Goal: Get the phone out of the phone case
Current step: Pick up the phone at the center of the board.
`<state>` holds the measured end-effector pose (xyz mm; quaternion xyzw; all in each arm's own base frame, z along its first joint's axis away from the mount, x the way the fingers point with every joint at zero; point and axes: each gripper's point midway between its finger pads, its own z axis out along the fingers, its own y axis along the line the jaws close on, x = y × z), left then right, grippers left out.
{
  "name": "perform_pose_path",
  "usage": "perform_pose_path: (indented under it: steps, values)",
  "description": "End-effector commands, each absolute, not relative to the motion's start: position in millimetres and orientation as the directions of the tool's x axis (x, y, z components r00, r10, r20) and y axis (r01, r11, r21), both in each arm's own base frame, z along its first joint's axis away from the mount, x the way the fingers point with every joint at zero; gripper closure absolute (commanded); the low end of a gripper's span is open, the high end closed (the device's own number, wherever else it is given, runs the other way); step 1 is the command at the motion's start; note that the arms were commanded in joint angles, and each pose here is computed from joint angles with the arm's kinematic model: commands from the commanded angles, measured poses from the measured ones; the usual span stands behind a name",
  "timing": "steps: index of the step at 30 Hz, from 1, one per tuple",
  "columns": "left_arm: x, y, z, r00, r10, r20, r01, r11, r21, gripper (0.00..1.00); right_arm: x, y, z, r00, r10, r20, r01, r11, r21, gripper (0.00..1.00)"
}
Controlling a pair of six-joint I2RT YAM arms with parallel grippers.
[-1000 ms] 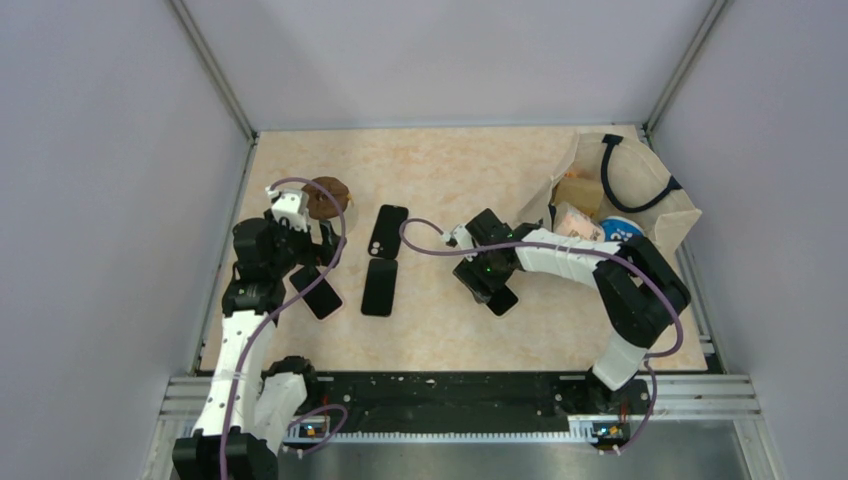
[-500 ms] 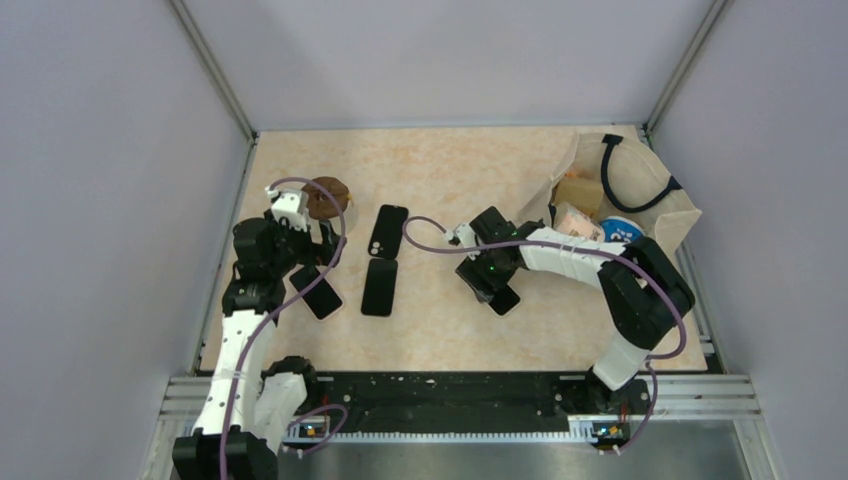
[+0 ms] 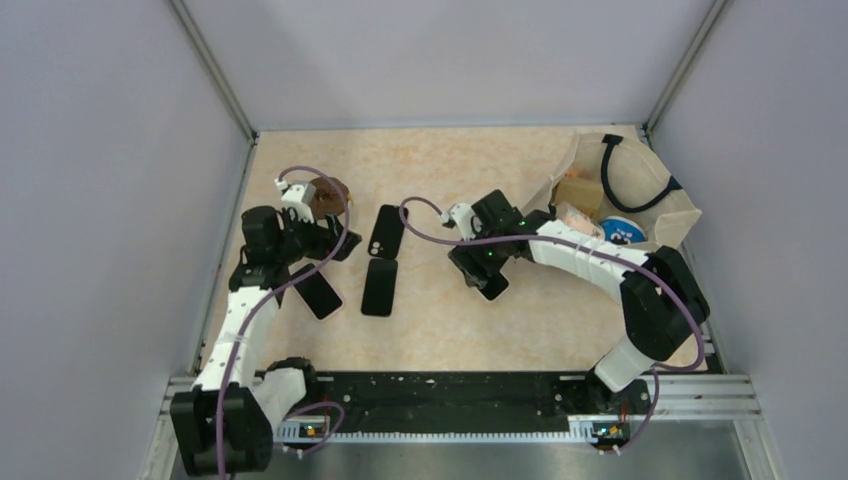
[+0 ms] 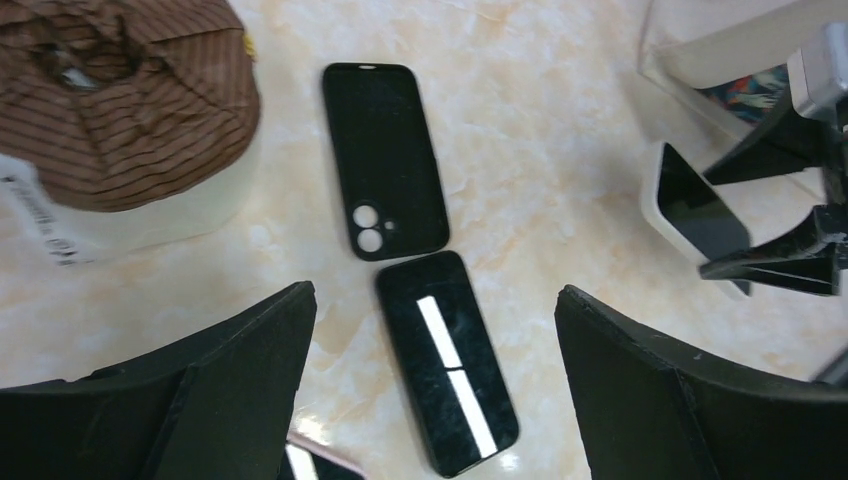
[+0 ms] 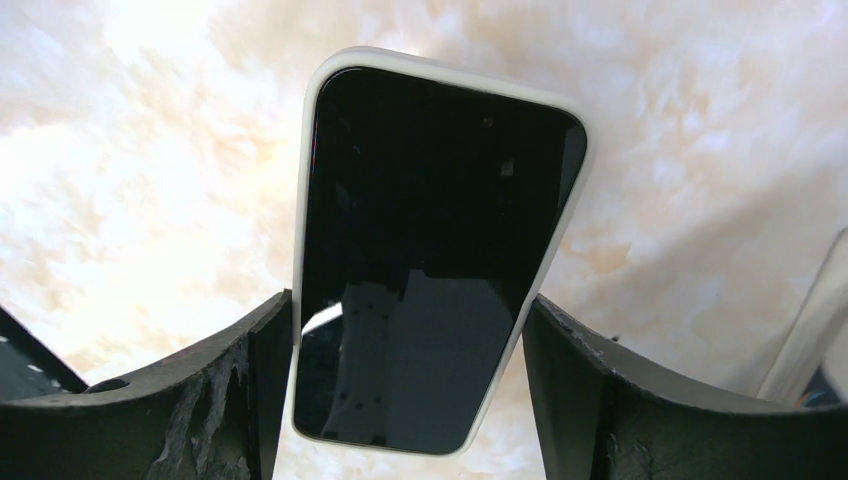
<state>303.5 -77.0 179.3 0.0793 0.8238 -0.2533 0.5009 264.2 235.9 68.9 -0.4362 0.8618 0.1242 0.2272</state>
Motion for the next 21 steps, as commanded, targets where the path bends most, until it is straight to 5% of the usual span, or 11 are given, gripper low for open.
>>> perform_pose_path:
  steps: [1,11,21]
  values:
    - [315,-114,223,-0.465,-0.169,-0.869,0.533,0.730,-0.427,0.07,291,280,158,-0.354,-0.602,-0.715,-0.856,0.516,-0.011,0.93]
    - [308,-202,260,-0.560,-0.075,-0.825,0.692,0.506,-0.515,0.11,288,324,222,-0.160,-0.584,-0.796,-0.902,0.415,-0.123,0.95]
    - [314,-234,250,-0.671,-0.037,-0.740,0.645,0.464,-0.607,0.16,271,344,241,-0.057,-0.595,-0.801,-0.906,0.368,-0.209,0.96]
